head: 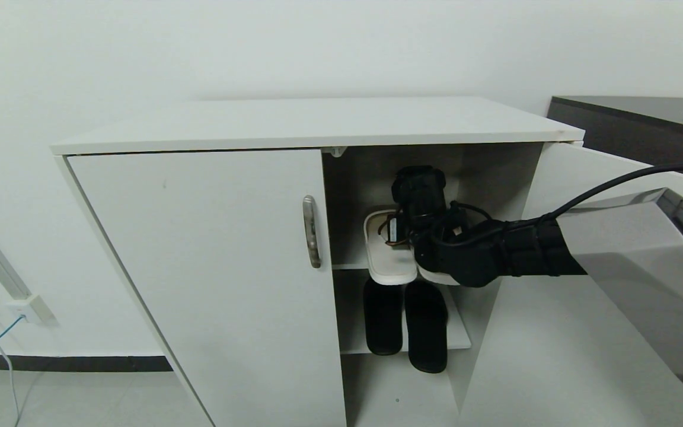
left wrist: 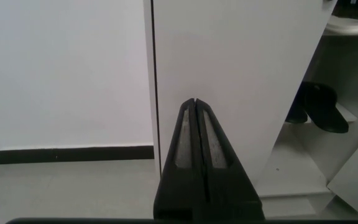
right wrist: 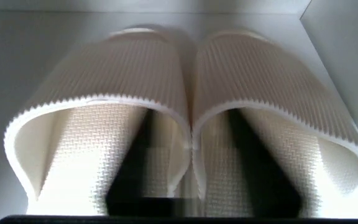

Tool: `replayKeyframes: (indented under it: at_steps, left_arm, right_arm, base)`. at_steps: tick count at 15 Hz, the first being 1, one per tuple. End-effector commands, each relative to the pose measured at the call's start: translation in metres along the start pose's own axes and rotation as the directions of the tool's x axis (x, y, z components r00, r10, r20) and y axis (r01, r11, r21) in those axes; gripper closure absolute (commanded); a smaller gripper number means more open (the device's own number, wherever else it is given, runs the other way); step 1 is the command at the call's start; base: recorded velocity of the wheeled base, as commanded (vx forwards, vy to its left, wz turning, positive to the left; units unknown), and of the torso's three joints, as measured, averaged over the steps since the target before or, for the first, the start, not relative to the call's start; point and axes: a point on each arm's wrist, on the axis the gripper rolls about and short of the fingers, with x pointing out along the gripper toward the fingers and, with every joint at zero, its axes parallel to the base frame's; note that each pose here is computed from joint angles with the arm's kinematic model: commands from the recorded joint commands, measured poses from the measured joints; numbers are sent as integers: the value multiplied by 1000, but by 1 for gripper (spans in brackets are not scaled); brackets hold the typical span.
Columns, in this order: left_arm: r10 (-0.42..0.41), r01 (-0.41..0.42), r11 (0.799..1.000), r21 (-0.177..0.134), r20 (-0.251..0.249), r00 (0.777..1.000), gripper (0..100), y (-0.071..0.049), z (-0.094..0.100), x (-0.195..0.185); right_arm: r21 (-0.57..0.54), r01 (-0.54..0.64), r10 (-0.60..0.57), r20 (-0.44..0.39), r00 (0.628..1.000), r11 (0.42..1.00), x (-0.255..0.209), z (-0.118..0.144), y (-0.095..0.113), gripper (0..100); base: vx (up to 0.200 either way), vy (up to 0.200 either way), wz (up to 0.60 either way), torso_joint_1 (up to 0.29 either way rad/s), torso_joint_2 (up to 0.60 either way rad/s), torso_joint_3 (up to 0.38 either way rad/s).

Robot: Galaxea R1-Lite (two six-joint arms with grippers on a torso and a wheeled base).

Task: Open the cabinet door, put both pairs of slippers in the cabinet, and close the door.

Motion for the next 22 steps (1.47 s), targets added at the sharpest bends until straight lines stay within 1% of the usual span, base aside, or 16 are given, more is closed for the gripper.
replayKeyframes:
  at_steps: [1,4,6,8,10,15,19,22]
  left_arm:
    - [1,-1,1000,0,-3,1000,100,0,0,0]
    - [1,-1,1000,0,-1,1000,100,0,0,0]
    - [-1,1,1000,0,-1,1000,100,0,0,0]
    - [-1,1,1000,1,-1,1000,100,0,0,0]
    - [-2,2,1000,4,-3,1000,100,0,0,0]
    - [-2,2,1000,4,-1,1000,100,0,0,0]
    - [-2,2,1000,3,-1,1000,100,0,0,0]
    - [-4,4,1000,4,-1,1000,100,0,0,0]
  right_arm:
    - [-1,-5,5,1,1000,1000,-6,3,-1,0]
    - [-4,-19,19,0,1000,1000,-21,6,-2,0]
    - [0,-44,44,-8,999,999,-47,10,-4,0]
    - [6,-54,54,-15,998,999,-61,11,-8,0]
    - [12,-80,80,-11,997,997,-85,12,-14,0]
    - [11,-158,158,9,987,987,-133,3,-25,0]
    - [29,-233,231,47,972,972,-158,1,-31,0]
    - [23,-256,255,47,966,966,-165,-1,-30,0]
  base:
    - [0,0,0,0,0,0]
    - [0,0,0,0,0,0]
    - [0,0,0,0,0,0]
    - [0,0,0,0,0,0]
    - [0,0,0,0,0,0]
    - [0,0,0,0,0,0]
    - [0,0,0,0,0,0]
    - [0,0,0,0,0,0]
